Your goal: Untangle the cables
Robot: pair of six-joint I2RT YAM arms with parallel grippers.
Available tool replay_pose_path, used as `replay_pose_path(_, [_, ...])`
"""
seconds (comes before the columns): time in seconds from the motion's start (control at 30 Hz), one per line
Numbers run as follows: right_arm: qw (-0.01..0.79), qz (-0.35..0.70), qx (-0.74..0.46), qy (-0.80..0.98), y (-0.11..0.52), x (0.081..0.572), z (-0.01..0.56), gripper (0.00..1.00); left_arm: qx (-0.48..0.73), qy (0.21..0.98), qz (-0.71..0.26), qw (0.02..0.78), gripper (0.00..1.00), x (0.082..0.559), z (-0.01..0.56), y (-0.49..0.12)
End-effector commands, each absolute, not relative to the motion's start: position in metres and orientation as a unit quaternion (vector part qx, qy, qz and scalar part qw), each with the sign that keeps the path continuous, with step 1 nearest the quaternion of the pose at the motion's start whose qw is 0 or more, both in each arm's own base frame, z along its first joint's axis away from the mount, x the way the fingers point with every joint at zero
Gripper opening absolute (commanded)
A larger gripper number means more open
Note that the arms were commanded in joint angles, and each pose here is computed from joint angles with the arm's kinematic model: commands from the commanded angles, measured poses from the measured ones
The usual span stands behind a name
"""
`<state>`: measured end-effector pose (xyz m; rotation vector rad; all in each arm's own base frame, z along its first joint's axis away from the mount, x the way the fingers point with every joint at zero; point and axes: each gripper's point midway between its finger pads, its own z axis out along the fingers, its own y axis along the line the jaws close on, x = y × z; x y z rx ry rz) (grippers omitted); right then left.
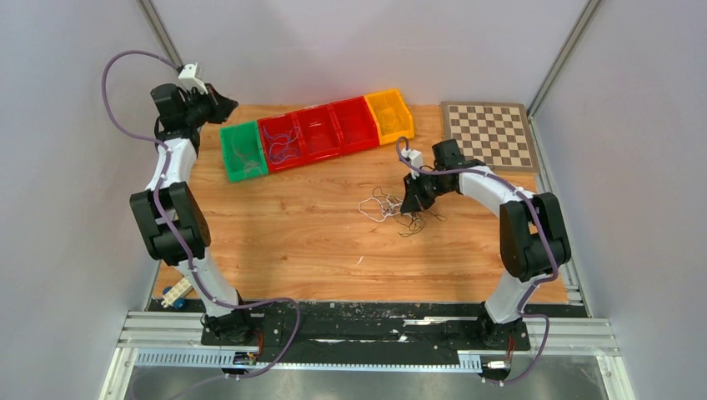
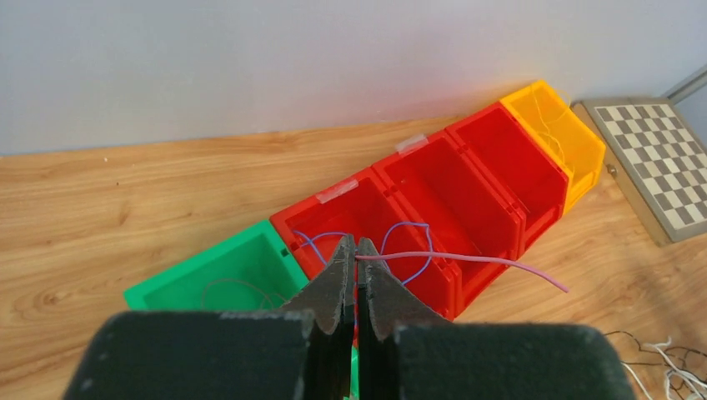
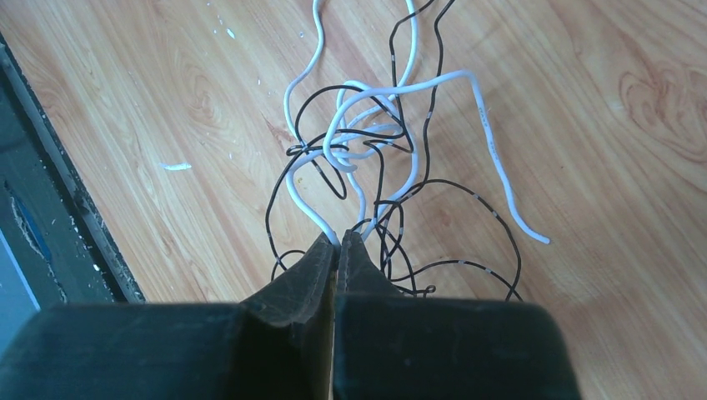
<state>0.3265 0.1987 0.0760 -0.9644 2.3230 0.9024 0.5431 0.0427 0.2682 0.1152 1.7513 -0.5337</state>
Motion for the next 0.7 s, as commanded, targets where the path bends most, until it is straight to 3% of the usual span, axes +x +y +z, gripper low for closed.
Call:
replay_pose_path(0.0, [0.245,0.339,-0.365,0.832,0.202,0.334,0.09,0.0,0.08,0.716,-0.19,0.667,0.0,0.554,0.324,0.053])
replay_pose_path(0.17, [0.242,0.342,-0.366,0.831,0.204,0.338,0.09,0.0,0.086,0.695,-0.169,0.694,0.0,0.57,0.365,0.063])
replay_pose_path(0.37, [0.24,0.343,-0.366,0.831,0.204,0.341,0.091,0.0,0.086,0.693,-0.16,0.698,0.0,0.583,0.368,0.073])
replay_pose_path(0.67, [0.237,0.341,-0.363,0.834,0.203,0.339,0.089,0.0,0.093,0.746,-0.191,0.632,0.0,0.574,0.287,0.064])
